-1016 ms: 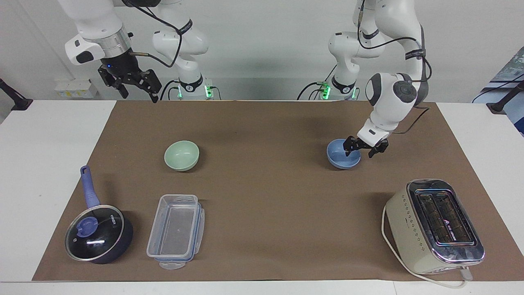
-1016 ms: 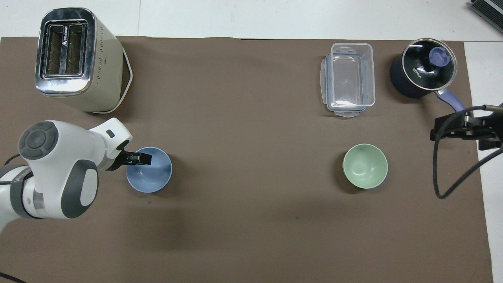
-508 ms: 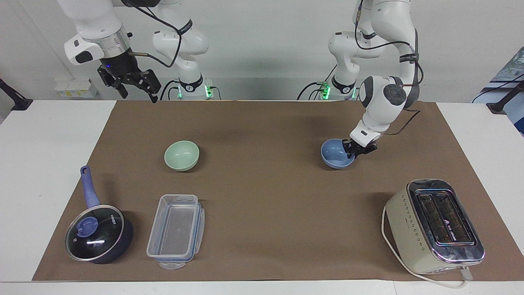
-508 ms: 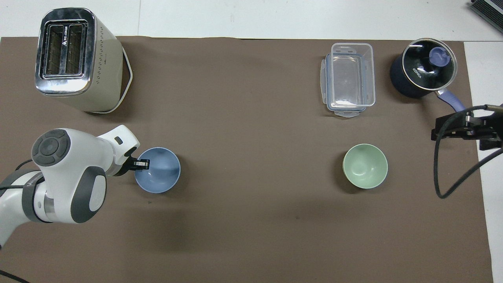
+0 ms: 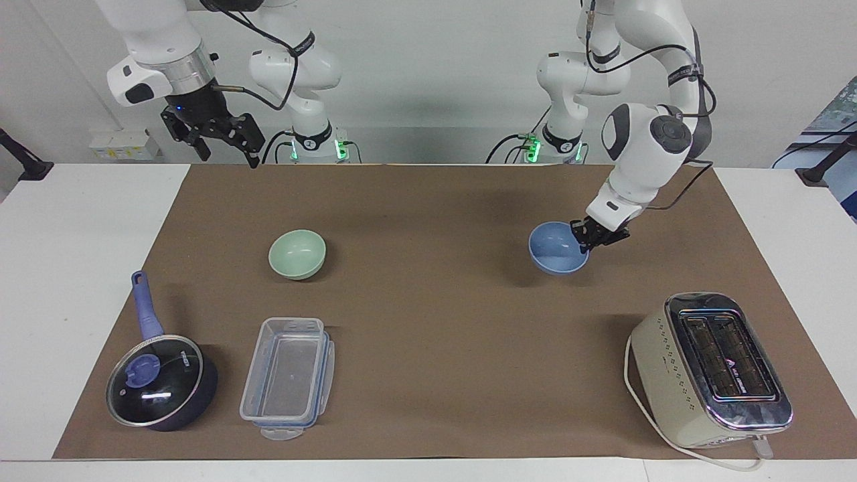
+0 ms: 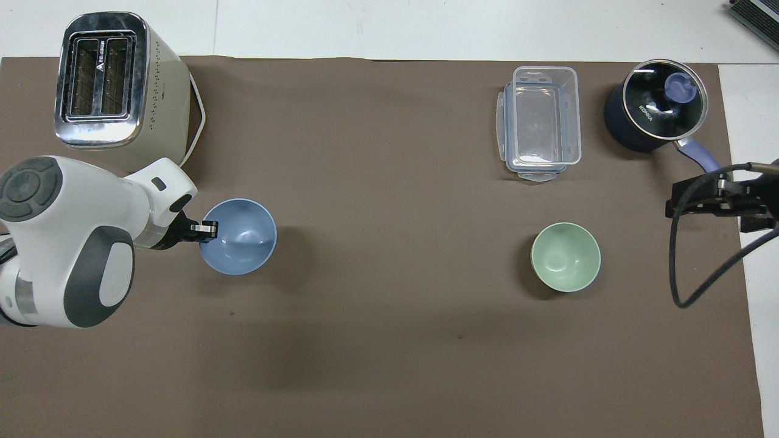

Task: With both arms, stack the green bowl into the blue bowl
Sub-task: 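Slide the blue bowl with the left gripper toward the table center, then retract the left gripper while the right gripper reaches the green bowl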

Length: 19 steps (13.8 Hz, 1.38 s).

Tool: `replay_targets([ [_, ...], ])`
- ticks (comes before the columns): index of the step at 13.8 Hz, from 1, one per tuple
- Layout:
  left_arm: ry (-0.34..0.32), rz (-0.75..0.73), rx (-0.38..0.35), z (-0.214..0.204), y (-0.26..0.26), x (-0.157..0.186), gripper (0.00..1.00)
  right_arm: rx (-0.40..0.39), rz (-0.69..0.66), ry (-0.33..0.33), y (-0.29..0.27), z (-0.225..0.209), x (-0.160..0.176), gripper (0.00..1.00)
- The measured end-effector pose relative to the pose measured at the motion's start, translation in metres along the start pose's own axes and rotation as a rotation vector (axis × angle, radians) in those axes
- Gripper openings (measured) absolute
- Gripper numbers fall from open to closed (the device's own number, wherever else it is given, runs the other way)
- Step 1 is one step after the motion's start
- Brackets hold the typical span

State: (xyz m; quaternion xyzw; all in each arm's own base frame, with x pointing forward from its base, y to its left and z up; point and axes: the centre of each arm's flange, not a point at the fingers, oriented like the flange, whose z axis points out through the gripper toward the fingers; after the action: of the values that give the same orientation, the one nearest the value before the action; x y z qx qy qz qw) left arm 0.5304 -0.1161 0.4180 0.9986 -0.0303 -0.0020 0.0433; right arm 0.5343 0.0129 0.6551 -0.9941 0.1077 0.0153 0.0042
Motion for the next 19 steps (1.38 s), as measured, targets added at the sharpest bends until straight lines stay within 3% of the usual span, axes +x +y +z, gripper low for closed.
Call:
replay_targets([
  [6,-0.01,-0.024,-0.029,0.011,0.122,-0.034,0.04,0.0,0.007,0.0,0.004,0.0,0.001,1.0],
  [14,0.011,0.005,-0.039,0.104,0.235,-0.108,0.04,0.0,0.007,-0.002,0.004,0.0,0.001,1.0],
  [16,0.015,-0.003,-0.04,0.107,0.234,-0.107,0.21,-0.003,0.007,-0.013,0.004,0.001,-0.001,1.0],
  [19,-0.001,-0.066,-0.034,0.075,0.213,-0.076,0.57,-0.003,0.008,-0.015,0.004,0.001,-0.001,1.0],
])
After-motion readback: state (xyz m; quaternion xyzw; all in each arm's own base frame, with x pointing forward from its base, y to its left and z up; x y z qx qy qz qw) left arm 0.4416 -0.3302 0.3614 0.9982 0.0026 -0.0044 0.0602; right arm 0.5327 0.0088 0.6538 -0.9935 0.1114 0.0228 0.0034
